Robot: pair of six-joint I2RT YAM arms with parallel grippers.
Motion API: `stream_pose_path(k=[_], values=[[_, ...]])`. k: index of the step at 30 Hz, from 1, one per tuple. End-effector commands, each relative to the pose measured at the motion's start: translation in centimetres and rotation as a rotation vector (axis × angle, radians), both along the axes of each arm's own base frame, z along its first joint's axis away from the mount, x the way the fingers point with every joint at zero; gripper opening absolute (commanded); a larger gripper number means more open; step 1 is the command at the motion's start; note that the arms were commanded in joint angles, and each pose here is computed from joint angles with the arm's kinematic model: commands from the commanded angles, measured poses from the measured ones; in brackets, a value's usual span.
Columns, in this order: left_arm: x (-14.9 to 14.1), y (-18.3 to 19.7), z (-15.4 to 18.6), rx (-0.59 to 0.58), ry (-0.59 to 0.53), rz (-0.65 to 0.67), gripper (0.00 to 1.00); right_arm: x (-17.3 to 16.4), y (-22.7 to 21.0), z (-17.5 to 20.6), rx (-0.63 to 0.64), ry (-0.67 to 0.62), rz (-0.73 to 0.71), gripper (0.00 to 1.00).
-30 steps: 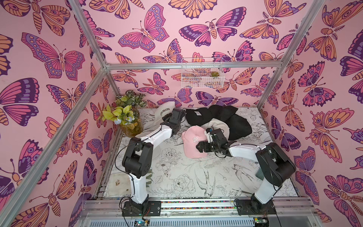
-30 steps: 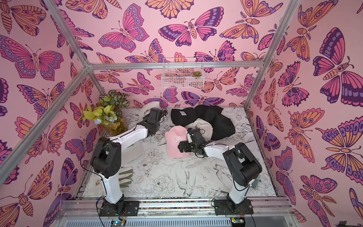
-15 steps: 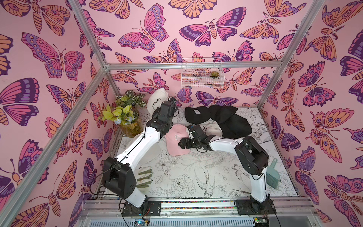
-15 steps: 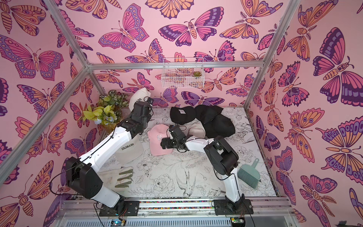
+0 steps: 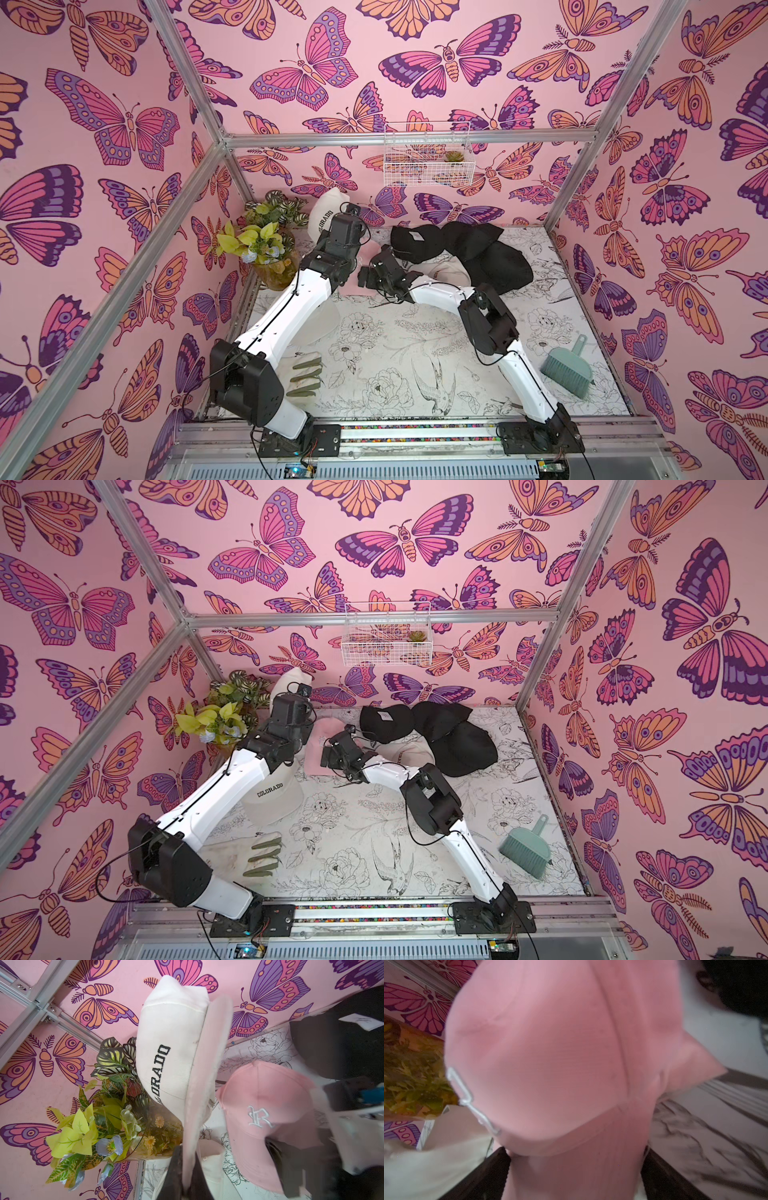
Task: Stack the baseball caps by color
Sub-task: Pick up the baseball cap from the center of the board.
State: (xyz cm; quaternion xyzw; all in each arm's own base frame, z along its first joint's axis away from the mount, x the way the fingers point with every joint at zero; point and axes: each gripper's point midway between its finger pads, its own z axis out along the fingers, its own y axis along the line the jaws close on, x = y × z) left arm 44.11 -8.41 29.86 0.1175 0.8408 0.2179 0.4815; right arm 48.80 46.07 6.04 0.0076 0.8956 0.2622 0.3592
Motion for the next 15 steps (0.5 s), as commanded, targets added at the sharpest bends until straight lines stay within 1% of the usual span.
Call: stream_pose_path(k=[1, 7, 9, 13, 15], values=[[-0.7, 0.1, 0.9, -0.043, -0.024, -0.005, 0.0, 1.8, 0.2, -0.7, -0.084, -0.022, 0.002, 1.0], [-1.0, 0.0, 1.4, -0.061, -0.034, -0.013, 0.0, 5.2, 1.3, 0.9, -0.028, -0.104, -0.05, 1.0], [-1.3, -0.3, 1.4, -0.065, -0.035, -0.023, 0.0, 5.9, 1.6, 2.3, 0.015, -0.132, -0.033, 1.0], [-1.8, -1.2, 1.5, -0.078, -0.035, -0.061, 0.0, 5.6, 1.9, 6.2, 0.07, -0.213, 0.065, 0.99], [-2.1, -2.0, 1.7, -0.083, -0.036, -0.091, 0.0, 4.9, 1.1, 8.7, 0.099, -0.244, 0.1, 0.99]])
